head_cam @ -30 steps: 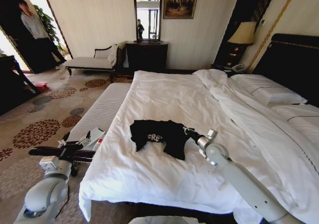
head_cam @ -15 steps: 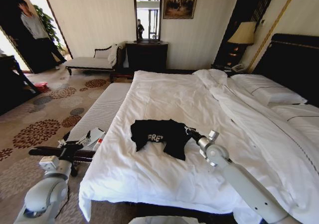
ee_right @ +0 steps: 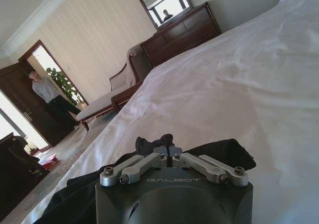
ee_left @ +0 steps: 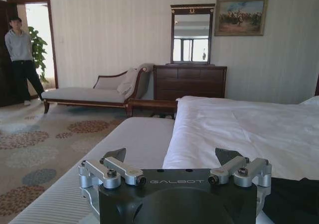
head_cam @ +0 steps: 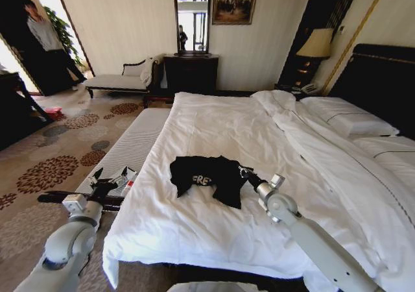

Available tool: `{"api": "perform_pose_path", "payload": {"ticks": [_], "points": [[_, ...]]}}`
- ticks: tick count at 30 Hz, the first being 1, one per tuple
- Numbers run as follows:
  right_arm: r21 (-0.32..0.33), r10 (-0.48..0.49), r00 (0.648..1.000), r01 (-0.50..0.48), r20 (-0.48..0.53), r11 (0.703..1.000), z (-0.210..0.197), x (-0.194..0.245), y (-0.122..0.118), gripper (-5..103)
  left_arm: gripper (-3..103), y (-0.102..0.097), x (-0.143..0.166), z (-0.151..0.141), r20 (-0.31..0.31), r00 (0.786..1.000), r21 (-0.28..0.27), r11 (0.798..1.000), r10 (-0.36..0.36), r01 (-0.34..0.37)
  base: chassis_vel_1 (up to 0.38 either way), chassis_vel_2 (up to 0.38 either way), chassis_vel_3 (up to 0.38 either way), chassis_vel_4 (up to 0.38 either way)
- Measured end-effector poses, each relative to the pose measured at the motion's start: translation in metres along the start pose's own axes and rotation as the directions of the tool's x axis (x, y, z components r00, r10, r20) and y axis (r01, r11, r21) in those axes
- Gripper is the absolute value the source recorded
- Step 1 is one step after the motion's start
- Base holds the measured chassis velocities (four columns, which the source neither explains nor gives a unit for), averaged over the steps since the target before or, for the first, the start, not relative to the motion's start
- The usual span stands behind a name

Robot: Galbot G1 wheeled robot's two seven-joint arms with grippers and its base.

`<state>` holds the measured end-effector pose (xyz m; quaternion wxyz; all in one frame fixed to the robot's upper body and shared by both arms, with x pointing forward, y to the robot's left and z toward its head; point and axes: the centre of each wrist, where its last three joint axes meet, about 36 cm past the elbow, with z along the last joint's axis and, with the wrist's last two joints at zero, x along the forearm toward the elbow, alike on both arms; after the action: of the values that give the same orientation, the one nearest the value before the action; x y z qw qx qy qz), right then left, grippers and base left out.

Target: Fold the clothes on the bed.

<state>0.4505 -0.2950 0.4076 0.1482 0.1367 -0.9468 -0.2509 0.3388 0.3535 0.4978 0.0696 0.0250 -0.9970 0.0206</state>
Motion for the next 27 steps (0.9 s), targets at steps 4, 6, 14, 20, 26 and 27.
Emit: {"api": "perform_pose_path", "payload": {"ticks": [4,6,14,20,26,27], "points": [[0.003,-0.003,1.000,0.003,-0.014,1.000,0.004,-0.009,0.002,0,100,-0.016,-0.013,-0.015,-0.091,0.995,0.093,0.995,0.049,-0.041,0.000,0.000,0.000,0.000],[0.002,0.000,1.000,0.000,-0.017,1.000,0.005,-0.010,0.001,0,100,-0.023,-0.019,-0.020,-0.115,0.991,0.105,0.993,0.069,-0.057,0.000,0.000,0.000,0.000],[0.000,0.021,1.000,-0.021,-0.020,1.000,0.011,-0.015,-0.004,0,100,-0.080,-0.059,-0.032,-0.172,0.963,-0.022,0.977,0.206,-0.212,0.000,0.000,0.000,0.000],[-0.004,0.032,0.999,-0.032,-0.011,0.999,0.011,-0.015,-0.007,0,100,-0.126,-0.078,-0.037,-0.222,0.938,-0.126,0.946,0.267,-0.299,0.000,0.000,0.000,0.000],[-0.005,0.053,0.999,-0.053,0.000,0.999,0.011,-0.011,-0.014,0,100,-0.163,-0.094,-0.049,-0.287,0.920,-0.218,0.918,0.265,-0.332,0.000,0.000,0.000,0.000],[-0.006,0.056,0.998,-0.056,0.001,0.998,0.011,-0.010,-0.015,0,100,-0.168,-0.096,-0.050,-0.294,0.919,-0.221,0.917,0.262,-0.331,0.000,0.000,0.000,0.000]]}}
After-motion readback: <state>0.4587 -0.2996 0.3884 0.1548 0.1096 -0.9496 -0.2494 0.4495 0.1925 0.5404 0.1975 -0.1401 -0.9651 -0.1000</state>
